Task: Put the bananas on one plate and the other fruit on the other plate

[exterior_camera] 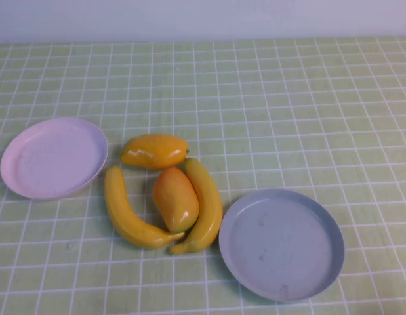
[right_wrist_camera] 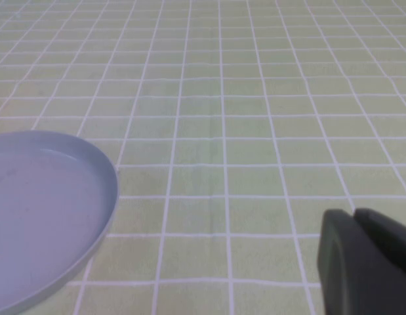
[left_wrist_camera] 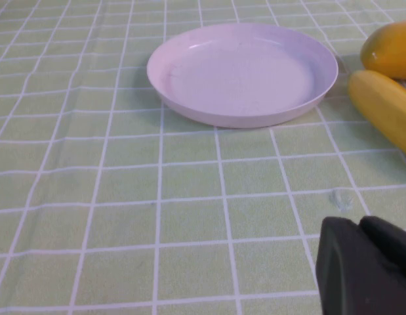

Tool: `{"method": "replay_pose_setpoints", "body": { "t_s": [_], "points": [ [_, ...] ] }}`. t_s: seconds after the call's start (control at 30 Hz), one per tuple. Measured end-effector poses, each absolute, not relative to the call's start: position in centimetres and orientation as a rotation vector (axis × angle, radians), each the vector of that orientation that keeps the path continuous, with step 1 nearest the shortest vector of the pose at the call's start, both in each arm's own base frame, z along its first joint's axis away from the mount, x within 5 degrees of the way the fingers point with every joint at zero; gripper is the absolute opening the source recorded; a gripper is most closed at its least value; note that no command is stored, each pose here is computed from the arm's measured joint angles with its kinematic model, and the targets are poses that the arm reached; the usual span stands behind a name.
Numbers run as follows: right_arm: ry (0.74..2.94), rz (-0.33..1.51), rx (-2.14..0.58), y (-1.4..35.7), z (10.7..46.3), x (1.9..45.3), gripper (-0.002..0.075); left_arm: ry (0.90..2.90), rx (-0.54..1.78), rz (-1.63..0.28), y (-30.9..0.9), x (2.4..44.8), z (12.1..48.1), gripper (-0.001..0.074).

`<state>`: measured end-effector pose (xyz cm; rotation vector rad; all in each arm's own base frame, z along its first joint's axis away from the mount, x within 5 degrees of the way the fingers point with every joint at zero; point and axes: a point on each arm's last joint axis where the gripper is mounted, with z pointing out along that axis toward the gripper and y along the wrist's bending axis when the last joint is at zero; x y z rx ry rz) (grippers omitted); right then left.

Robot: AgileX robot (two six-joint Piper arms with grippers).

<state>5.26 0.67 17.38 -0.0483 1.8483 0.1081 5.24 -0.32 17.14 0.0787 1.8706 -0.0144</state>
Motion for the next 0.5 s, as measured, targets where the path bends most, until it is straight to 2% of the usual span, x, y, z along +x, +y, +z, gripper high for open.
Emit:
{"method": "replay_pose_setpoints", "body": {
  "t_s": [0.5],
  "points": [
    [1.848,0.108,-0.048,0.67,17.38,5.26,-0.0016,1.852,0.079,-0.013,-0.31,5.29,17.31,0.0001]
  ]
}}
